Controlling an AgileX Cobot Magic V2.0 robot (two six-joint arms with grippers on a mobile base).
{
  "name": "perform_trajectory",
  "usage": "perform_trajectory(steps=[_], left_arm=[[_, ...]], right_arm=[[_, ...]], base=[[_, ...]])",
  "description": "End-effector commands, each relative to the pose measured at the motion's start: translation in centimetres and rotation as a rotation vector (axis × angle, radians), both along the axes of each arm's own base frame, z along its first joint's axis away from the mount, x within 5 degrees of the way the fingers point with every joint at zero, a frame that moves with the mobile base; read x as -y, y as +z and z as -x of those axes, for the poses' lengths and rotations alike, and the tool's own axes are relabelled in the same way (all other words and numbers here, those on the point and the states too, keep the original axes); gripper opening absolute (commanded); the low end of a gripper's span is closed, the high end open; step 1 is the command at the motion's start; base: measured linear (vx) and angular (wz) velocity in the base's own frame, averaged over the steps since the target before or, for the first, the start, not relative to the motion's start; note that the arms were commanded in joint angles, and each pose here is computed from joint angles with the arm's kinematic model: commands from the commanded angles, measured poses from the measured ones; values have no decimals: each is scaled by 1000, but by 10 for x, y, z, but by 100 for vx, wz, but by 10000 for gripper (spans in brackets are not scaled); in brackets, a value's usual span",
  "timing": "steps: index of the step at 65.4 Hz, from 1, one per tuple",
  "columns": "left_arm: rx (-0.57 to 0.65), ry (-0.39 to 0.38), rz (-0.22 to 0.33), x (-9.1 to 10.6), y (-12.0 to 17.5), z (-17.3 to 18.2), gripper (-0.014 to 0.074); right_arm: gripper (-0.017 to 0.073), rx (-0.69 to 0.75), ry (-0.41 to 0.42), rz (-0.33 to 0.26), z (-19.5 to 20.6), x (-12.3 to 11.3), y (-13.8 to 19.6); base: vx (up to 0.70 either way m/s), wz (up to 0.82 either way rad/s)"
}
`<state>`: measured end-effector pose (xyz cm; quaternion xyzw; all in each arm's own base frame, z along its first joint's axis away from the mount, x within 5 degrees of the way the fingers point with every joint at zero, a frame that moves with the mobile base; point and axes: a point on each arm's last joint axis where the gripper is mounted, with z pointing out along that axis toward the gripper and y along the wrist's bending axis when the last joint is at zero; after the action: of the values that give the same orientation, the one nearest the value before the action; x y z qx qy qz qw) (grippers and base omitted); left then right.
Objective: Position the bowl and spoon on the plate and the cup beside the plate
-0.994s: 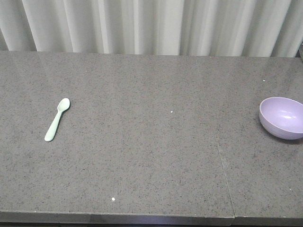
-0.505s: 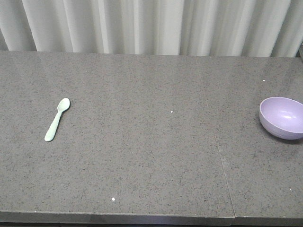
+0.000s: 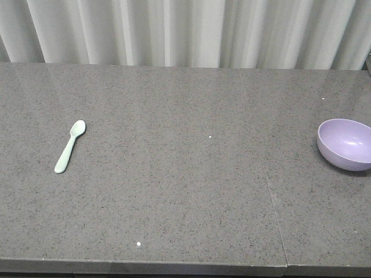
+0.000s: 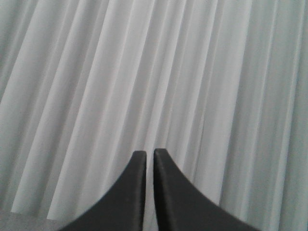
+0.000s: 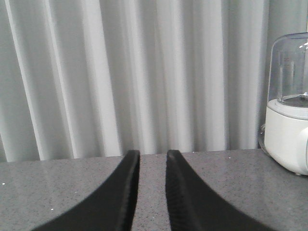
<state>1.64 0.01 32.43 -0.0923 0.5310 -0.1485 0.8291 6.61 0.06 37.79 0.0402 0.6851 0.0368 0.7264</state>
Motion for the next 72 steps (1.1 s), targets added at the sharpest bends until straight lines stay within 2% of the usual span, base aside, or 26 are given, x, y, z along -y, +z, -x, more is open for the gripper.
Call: perform_trajectory(steps=[1, 10, 16, 22, 26, 28, 34, 38, 43, 47, 53, 61, 66, 72], left_arm=[[46, -4, 2, 0, 13, 9, 106], [16, -7, 19, -1, 12, 8, 261], [-6, -16, 44, -1, 12, 8, 352], [-62, -5, 43, -1, 23, 6, 407], [-131, 16, 17, -2, 38, 0, 419], [-192, 33, -20, -3, 48, -6, 419], [-329, 35, -82, -1, 71, -25, 419], [-372, -3, -73, 2, 84, -39, 417], [-364, -45, -31, 5, 97, -58, 417], [-358, -56, -33, 6, 103, -72, 414], [-436, -56, -125, 8, 109, -98, 414], [-650, -97, -271, 12, 117, -141, 414], [-744, -123, -314, 14, 124, -170, 414], [-839, -151, -325, 16, 126, -207, 414]], right_arm=[[304, 89, -4, -11, 0, 0, 16], [474, 115, -7, -20, 0, 1, 18], [511, 111, -7, -20, 0, 1, 17], [510, 109, -6, -19, 0, 1, 17], [510, 108, -6, -19, 0, 1, 17], [510, 104, -6, -18, 0, 1, 16], [510, 90, -4, -18, 0, 0, 15], [510, 84, -3, -18, 0, 0, 15], [510, 79, -2, -18, 0, 0, 14], [510, 75, -2, -18, 0, 0, 14], [510, 68, -1, -17, 0, 0, 13], [510, 51, 1, -15, -1, 0, 12], [510, 39, 3, -15, -1, 0, 11], [510, 29, 4, -15, -1, 0, 10]], base=[[0, 0], [0, 0], [0, 0], [0, 0], [0, 0], [0, 0], [0, 0], [0, 0], [0, 0], [0, 0], [0, 0], [0, 0], [0, 0], [0, 0]])
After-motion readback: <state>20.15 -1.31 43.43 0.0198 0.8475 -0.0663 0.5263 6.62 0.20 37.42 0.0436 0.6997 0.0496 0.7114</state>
